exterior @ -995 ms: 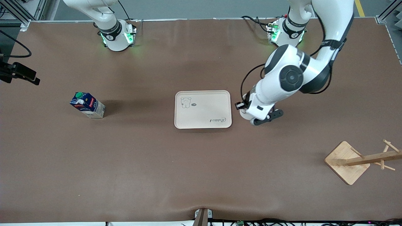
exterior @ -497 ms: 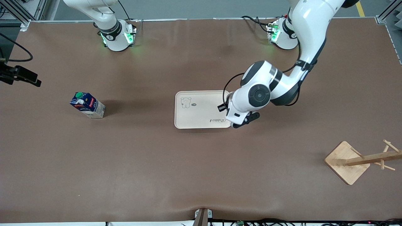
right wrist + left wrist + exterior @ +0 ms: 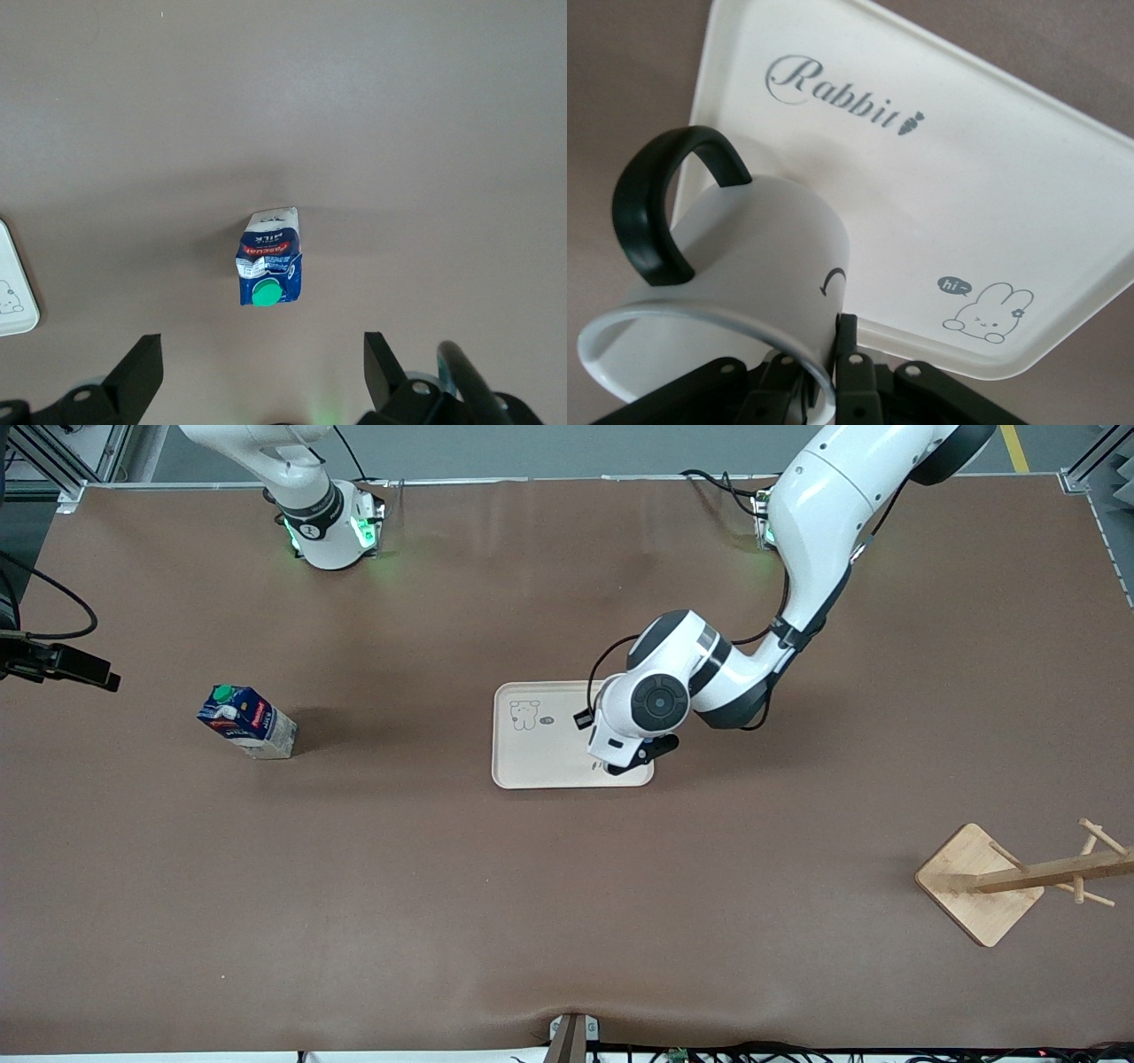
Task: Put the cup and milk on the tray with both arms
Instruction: 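Lower the mug onto the tray while the right gripper reaches the milk, then release the mug with the left gripper while the right gripper grasps milk, then carry the milk carton with the right gripper over the tray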
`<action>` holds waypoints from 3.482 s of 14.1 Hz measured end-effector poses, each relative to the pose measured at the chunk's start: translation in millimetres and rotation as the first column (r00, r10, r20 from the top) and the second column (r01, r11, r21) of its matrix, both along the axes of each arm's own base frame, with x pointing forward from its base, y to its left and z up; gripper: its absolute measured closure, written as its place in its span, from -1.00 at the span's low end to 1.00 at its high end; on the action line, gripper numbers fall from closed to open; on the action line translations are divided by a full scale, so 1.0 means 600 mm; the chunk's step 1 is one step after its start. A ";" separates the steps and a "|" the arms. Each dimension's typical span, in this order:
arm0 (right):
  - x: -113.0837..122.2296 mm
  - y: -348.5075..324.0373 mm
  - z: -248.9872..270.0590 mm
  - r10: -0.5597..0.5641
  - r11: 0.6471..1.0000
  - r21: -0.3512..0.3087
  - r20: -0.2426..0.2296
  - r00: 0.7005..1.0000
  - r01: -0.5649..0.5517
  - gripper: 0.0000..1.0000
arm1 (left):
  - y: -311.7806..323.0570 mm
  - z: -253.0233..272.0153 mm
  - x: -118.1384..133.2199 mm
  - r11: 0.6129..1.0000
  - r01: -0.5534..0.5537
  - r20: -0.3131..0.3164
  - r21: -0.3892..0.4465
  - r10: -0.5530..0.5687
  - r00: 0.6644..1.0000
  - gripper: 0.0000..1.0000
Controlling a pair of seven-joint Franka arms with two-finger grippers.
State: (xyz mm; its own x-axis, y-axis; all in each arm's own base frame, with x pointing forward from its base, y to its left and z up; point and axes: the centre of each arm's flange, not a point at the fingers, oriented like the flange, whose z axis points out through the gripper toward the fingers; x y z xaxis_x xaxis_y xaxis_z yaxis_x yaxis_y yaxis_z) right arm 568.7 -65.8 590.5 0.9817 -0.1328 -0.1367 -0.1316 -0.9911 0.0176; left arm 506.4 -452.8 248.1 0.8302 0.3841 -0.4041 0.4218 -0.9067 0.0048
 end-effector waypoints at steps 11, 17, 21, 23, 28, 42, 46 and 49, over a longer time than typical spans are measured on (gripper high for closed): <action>-0.023 -0.014 -0.089 -0.036 0.997 0.067 -0.086 0.996 0.042 -1.00 | 0.007 -0.054 0.006 1.000 -0.019 -0.020 0.006 0.019 1.000 0.52; -0.089 -0.007 -0.223 -0.052 0.994 0.096 -0.046 0.998 0.056 -1.00 | 0.017 -0.056 0.020 0.999 -0.035 -0.012 0.008 0.035 0.999 -0.65; -0.117 0.000 -0.332 -0.060 0.994 0.088 -0.014 0.998 0.061 -1.00 | 0.017 -0.023 0.042 0.998 -0.054 0.020 -0.012 0.054 0.998 -1.00; -0.123 0.003 -0.356 -0.061 0.995 0.083 0.013 0.998 0.060 -1.00 | 0.021 0.016 0.055 0.997 -0.080 0.049 -0.019 0.081 0.995 -1.00; -0.133 0.002 -0.426 -0.061 0.996 0.064 0.077 0.995 0.056 -1.00 | 0.127 0.188 0.119 0.987 -0.156 0.166 0.038 0.148 0.975 -1.00; -0.054 0.204 -0.103 0.056 0.995 0.094 -0.138 0.989 -0.043 -0.40 | 0.485 0.477 0.205 0.961 -0.140 0.416 0.240 0.028 0.909 -1.00; -0.066 0.520 -0.141 -0.029 0.999 0.038 -0.120 0.992 0.034 -0.40 | 0.570 0.531 0.196 0.966 -0.086 0.418 0.245 -0.025 0.908 -1.00; -0.094 0.709 -0.235 -0.083 0.997 -0.019 -0.094 0.992 0.081 -0.40 | 0.623 0.572 0.183 0.968 -0.020 0.429 0.249 -0.091 0.899 -1.00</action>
